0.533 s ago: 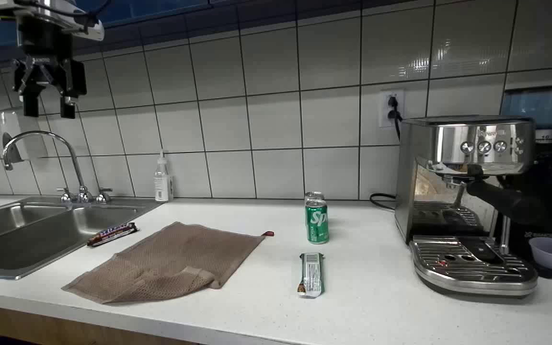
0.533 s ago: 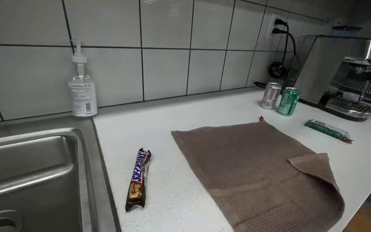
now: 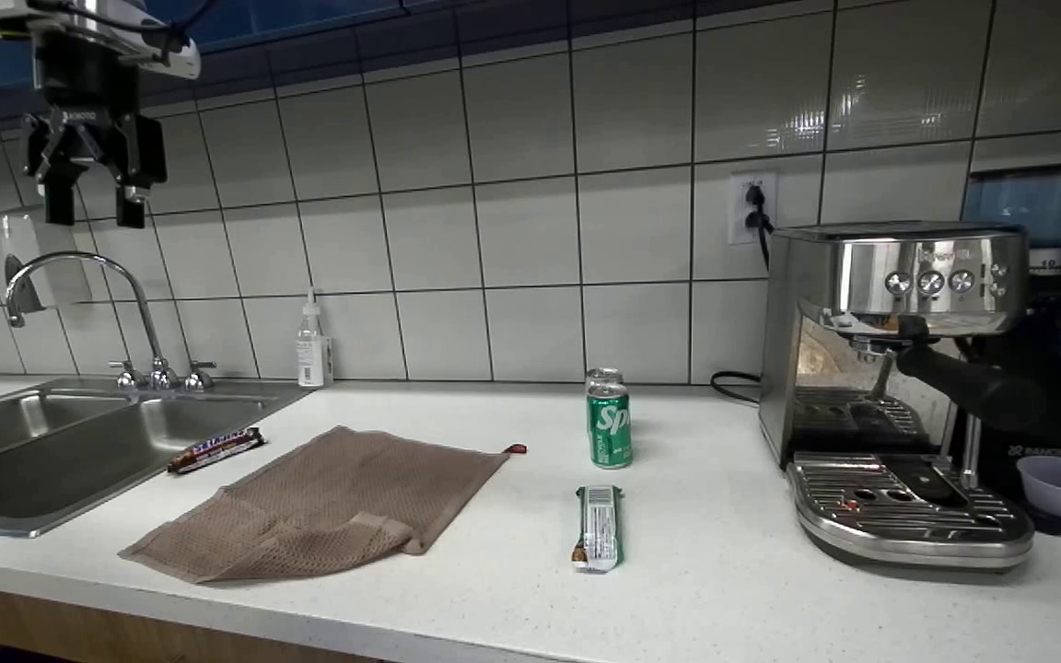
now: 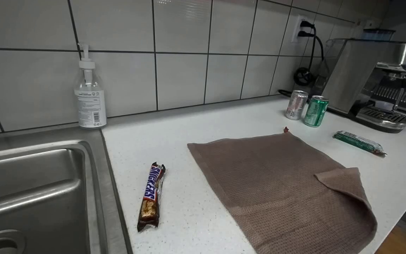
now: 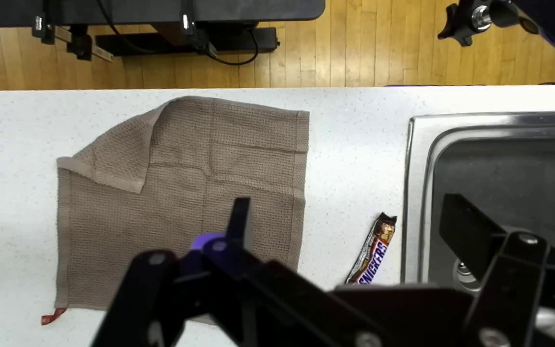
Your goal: Fold the towel
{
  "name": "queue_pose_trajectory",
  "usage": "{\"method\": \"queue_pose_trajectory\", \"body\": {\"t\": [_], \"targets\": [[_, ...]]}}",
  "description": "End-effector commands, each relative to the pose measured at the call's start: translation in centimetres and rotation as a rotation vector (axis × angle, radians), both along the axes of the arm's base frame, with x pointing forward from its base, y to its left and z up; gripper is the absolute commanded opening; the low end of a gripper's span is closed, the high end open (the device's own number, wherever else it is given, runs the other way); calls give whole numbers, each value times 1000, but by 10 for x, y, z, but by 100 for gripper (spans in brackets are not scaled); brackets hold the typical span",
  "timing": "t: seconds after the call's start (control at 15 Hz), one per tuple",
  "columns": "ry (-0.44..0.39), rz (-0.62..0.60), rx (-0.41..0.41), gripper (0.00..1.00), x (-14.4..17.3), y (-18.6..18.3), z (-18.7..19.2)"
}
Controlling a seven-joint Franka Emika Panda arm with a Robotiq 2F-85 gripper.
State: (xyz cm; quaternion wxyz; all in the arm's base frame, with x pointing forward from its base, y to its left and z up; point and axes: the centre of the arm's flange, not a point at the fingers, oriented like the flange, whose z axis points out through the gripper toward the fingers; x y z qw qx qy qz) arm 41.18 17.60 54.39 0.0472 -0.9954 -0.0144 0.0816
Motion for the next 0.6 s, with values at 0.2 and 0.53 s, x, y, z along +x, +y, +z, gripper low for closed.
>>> {"method": "queue_pose_trajectory", "body": {"t": [0.2,0.53], "targets": [[-16,-4,-13,100,-10,-2,-6],[-30,-22,-36,100,-22,-6,-24]]}}
